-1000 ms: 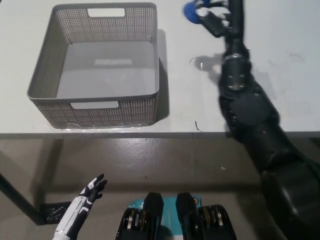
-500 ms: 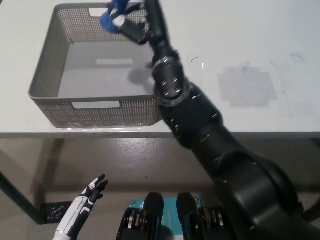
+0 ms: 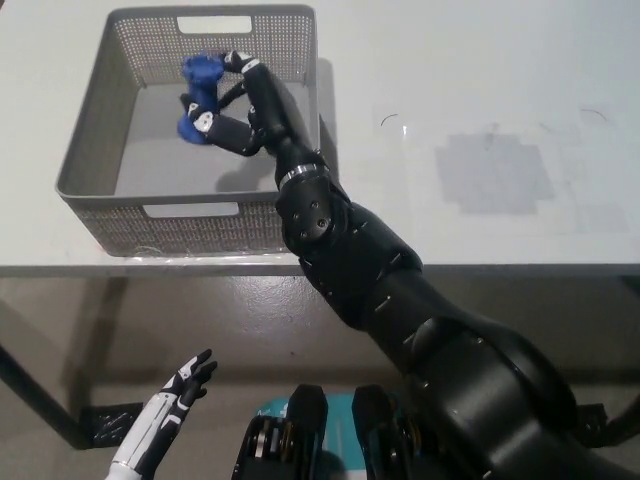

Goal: Use the right hand to pick up a chess pieces and put it into a container on the left hand side

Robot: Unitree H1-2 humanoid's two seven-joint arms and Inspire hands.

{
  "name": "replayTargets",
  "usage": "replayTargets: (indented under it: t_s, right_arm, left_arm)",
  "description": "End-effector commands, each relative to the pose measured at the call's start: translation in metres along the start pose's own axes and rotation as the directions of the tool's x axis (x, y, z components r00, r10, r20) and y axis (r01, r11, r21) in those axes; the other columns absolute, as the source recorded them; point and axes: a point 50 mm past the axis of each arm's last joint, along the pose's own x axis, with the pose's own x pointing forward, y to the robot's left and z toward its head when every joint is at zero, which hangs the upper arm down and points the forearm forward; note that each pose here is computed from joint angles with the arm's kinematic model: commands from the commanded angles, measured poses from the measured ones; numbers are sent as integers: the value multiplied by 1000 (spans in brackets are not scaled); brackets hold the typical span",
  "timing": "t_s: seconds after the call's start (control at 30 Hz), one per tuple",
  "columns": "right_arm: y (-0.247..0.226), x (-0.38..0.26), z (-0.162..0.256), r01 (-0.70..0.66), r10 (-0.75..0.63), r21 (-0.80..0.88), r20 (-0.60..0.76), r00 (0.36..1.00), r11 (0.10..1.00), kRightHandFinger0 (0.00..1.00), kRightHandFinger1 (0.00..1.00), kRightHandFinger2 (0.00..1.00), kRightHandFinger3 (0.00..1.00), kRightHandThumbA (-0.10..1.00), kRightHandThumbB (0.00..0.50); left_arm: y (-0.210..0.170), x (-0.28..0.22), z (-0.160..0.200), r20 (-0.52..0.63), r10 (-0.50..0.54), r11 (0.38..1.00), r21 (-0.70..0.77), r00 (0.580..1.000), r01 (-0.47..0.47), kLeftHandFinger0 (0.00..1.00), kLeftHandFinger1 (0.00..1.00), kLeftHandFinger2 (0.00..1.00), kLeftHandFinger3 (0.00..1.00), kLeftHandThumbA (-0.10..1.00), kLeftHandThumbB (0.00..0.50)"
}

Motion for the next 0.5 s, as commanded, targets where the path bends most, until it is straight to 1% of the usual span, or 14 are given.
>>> replayTargets:
  t_s: [0.0,0.03,0.07,0.1,0.13,0.17,0.2,0.23,0.27,0.3,0.33,0.37,0.4,0.47]
  right_arm:
    - [0,11,25,-38,42,-59,81,996,998,0,334,754,837,-100,119]
    - [0,10,20,-45,50,-69,65,997,997,38,394,788,845,-100,142]
    - [-1,9,16,-52,56,-74,52,997,996,80,425,780,831,-91,160]
    - [-1,9,15,-62,65,-72,43,997,995,144,462,772,815,0,179]
    - [-3,9,13,-85,87,-65,29,996,994,278,601,876,907,120,204]
    - [-5,10,11,-114,115,-67,21,993,991,534,745,948,996,229,217]
    - [-6,11,10,-145,147,-74,14,989,987,759,925,1000,1000,353,240]
    - [-7,11,9,-173,173,-73,1,985,982,832,949,1000,1000,403,249]
    - [-4,8,4,-196,196,-77,-14,981,978,959,1000,1000,1000,483,277]
    - [-4,7,1,-205,203,-61,-29,979,977,995,1000,1000,1000,505,294]
    - [-4,7,0,-207,205,-60,-30,978,977,979,1000,1000,1000,511,298]
    - [-7,7,-2,-208,206,-66,-33,978,976,898,1000,1000,1000,535,300]
    - [-7,6,-3,-211,209,-64,-37,977,975,873,1000,1000,1000,552,293]
    - [-7,4,-7,-220,217,-63,-43,975,973,872,1000,1000,1000,617,297]
  left_arm:
    - [4,-2,7,29,-21,999,25,999,20,1000,1000,1000,1000,1000,334]
    - [3,-4,6,28,-23,1000,18,999,23,1000,1000,1000,1000,1000,323]
    - [2,-5,6,25,-26,1000,15,999,26,1000,1000,1000,1000,1000,314]
    - [2,-5,6,23,-26,1000,11,999,26,1000,1000,1000,1000,1000,302]
    - [2,-4,6,20,-27,1000,7,999,27,1000,1000,1000,1000,1000,296]
    - [2,-4,6,18,-28,1000,12,999,28,1000,1000,1000,1000,1000,302]
    - [4,-3,6,19,-25,999,21,1000,24,1000,1000,1000,1000,1000,312]
    - [4,-3,5,20,-24,1000,21,1000,23,1000,1000,1000,1000,1000,313]
    - [2,-8,3,11,-26,1000,15,1000,26,1000,1000,1000,1000,1000,326]
    - [1,-10,1,6,-29,1000,13,1000,29,1000,1000,1000,1000,1000,328]
    - [0,-11,2,7,-31,999,15,1000,31,1000,1000,1000,1000,1000,315]
    - [-1,-10,3,9,-36,999,17,999,36,1000,1000,1000,1000,1000,278]
    - [-1,-11,2,7,-39,999,15,999,39,1000,1000,1000,1000,1000,264]
    - [-5,-15,-2,2,-40,999,4,999,40,1000,1000,1000,1000,1000,273]
